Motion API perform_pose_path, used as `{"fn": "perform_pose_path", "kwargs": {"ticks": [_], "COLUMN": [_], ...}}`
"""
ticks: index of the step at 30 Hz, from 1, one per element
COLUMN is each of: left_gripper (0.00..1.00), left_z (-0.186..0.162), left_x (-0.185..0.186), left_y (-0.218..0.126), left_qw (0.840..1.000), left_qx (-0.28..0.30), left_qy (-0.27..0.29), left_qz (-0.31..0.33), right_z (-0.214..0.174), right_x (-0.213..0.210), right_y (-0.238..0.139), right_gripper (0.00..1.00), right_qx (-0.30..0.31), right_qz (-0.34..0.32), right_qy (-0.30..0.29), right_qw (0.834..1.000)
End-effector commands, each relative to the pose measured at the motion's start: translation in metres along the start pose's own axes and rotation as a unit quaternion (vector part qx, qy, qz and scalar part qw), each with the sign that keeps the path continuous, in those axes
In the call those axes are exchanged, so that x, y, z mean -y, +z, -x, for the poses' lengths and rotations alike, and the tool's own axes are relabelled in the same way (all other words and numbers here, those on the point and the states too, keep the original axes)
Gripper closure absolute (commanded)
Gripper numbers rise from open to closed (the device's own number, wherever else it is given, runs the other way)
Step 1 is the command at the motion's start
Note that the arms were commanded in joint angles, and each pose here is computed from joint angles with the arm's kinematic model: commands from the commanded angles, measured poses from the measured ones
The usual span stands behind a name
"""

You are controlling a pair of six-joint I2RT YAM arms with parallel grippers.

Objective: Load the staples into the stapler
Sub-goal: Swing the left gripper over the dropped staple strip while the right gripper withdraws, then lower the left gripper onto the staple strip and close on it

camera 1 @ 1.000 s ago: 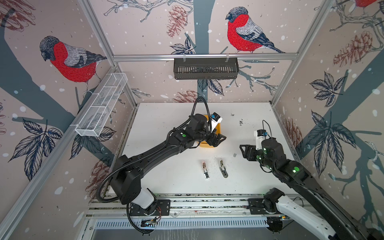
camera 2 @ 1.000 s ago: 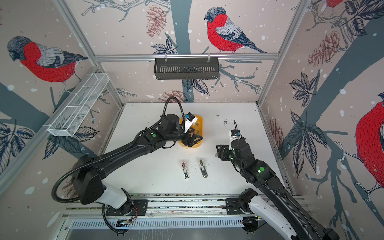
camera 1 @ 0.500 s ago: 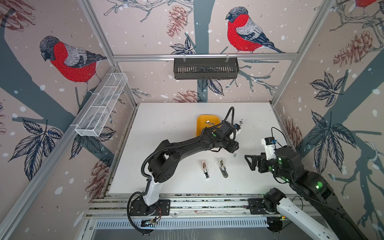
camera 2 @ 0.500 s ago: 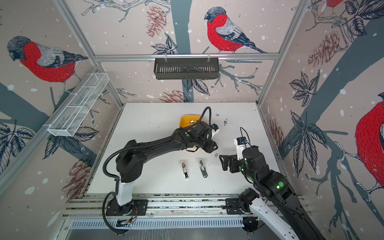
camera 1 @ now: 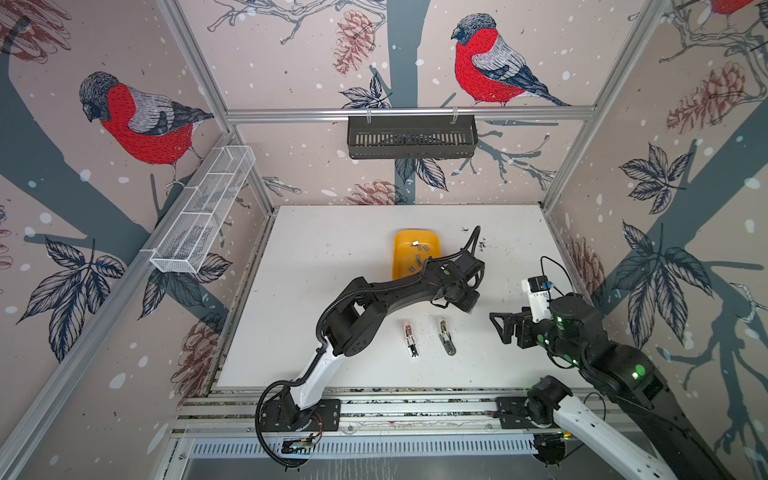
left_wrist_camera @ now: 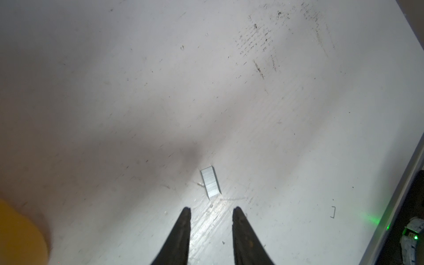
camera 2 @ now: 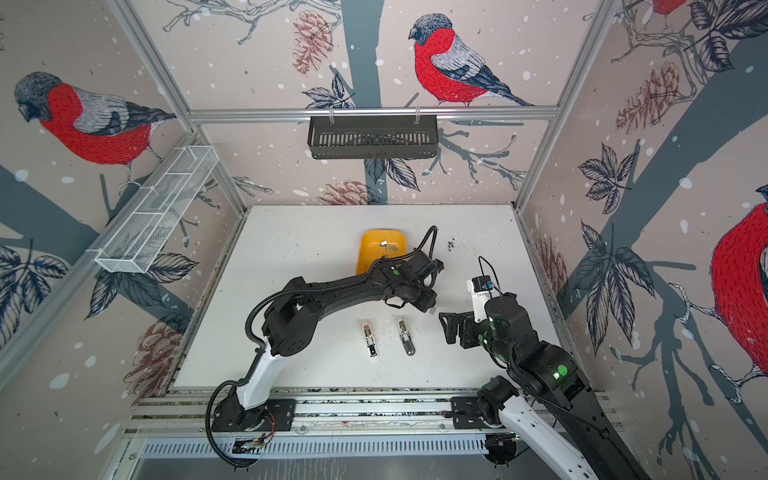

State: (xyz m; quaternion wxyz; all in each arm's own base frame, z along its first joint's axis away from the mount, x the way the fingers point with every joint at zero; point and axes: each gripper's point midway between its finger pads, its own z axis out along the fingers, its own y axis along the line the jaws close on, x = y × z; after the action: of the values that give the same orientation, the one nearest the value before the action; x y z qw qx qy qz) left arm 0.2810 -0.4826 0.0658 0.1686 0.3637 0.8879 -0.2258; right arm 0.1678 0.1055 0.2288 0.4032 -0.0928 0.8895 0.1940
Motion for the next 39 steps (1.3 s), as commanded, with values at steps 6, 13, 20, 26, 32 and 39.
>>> {"fn": "perform_pose_path", "kwargs": {"ticks": [6, 13, 20, 26, 32, 39], "left_gripper": [0.70, 0.71, 0.75, 0.78, 0.81, 0.82], "left_z": [-0.018, -0.022, -0.024, -0.025, -0.024, -0.028], "left_x": [0.001, 0.002, 0.002, 0.002, 0.001, -0.002], "left_y": [0.013, 0.020, 0.026, 0.030, 0.032, 0.035], "left_qw": [0.999, 0.999, 0.998, 0.998, 0.998, 0.998], "left_qx": [-0.036, -0.044, -0.049, -0.053, -0.055, -0.061], "left_qy": [-0.016, -0.019, -0.021, -0.019, -0.018, -0.018], "left_qz": [0.017, 0.018, 0.019, 0.019, 0.022, 0.028], "right_z": [0.004, 0.004, 0.004, 0.005, 0.004, 0.005], "right_x": [-0.003, -0.003, -0.003, -0.002, -0.001, -0.001], "right_y": [0.000, 0.000, 0.000, -0.001, -0.001, -0.002], "right_gripper": [0.01, 0.01, 0.01, 0.01, 0.01, 0.01], "right_qx": [0.010, 0.009, 0.009, 0.013, 0.013, 0.015], "right_qz": [0.006, 0.007, 0.007, 0.006, 0.004, 0.003], "right_qy": [-0.009, -0.010, -0.010, -0.008, -0.009, -0.007], "right_qw": [1.000, 1.000, 1.000, 1.000, 1.000, 1.000]}}
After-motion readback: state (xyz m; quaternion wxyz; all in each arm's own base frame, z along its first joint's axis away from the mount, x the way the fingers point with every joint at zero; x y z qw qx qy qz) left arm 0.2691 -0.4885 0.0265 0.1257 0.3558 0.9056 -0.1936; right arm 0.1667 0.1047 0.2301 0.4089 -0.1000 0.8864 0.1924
